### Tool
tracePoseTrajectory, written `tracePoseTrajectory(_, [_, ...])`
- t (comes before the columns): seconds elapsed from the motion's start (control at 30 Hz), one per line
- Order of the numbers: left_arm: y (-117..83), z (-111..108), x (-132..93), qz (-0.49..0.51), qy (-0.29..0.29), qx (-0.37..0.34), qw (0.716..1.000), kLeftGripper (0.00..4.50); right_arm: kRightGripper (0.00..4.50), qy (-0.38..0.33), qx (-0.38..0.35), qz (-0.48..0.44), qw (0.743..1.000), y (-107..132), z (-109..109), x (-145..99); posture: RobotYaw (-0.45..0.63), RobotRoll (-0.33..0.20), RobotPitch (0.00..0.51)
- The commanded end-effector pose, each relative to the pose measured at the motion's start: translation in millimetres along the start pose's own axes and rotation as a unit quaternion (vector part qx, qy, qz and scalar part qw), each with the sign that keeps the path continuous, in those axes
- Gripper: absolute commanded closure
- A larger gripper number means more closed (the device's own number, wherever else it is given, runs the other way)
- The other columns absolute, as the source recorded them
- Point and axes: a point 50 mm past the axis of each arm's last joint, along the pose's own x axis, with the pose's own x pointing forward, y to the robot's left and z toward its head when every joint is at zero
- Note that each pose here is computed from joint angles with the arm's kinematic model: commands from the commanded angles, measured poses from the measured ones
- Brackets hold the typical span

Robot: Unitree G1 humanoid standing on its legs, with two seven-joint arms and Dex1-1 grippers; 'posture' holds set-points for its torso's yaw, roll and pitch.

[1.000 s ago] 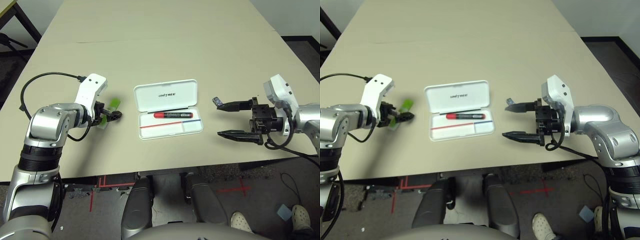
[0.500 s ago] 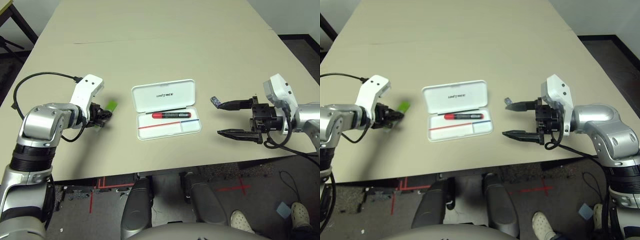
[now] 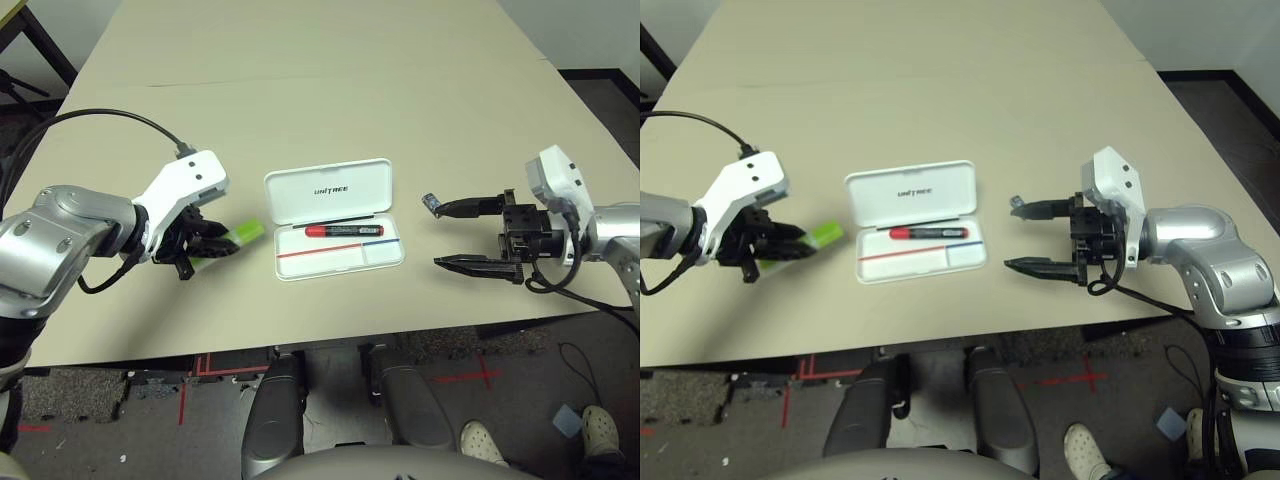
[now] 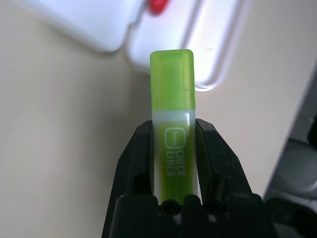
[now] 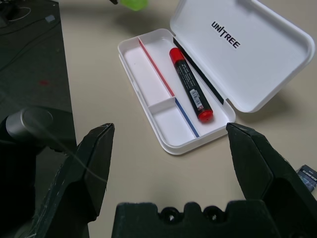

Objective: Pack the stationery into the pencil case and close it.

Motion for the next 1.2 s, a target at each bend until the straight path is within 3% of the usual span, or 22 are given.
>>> tracePoseTrajectory(0.03, [-11.6,3.1,5.3,-0.039,0.009,0.037,0.999,3.42,0.0,0.001,-0.006,0.004,1.0,-0.1,0.0,1.4,-0.05,0.0,0.193])
tracePoseTrajectory(0.27, [-16.6,17.2,15.7,-0.043,-0.004,0.093,0.995,3.42,0.0,0.003,-0.009,0.003,1.0,-0.6,0.2,0.8,-0.05,0.0,0.193])
tracePoseTrajectory(0.63, [-10.6,43.7,52.0,-0.04,-0.031,0.168,0.984,3.42,0.0,0.005,-0.009,0.005,1.0,0.4,-1.4,3.3,-0.07,0.0,0.197])
tracePoseTrajectory(0.9, [-15.4,62.2,76.6,-0.061,-0.053,0.181,0.98,3.42,0.0,0.007,-0.01,0.0,1.0,0.8,-1.2,1.8,-0.08,0.0,0.2])
tracePoseTrajectory(1.2, [-16.6,61.0,89.1,-0.064,-0.053,0.168,0.982,3.42,0.0,0.009,-0.01,-0.004,1.0,1.4,-1.4,1.0,-0.09,0.0,0.207])
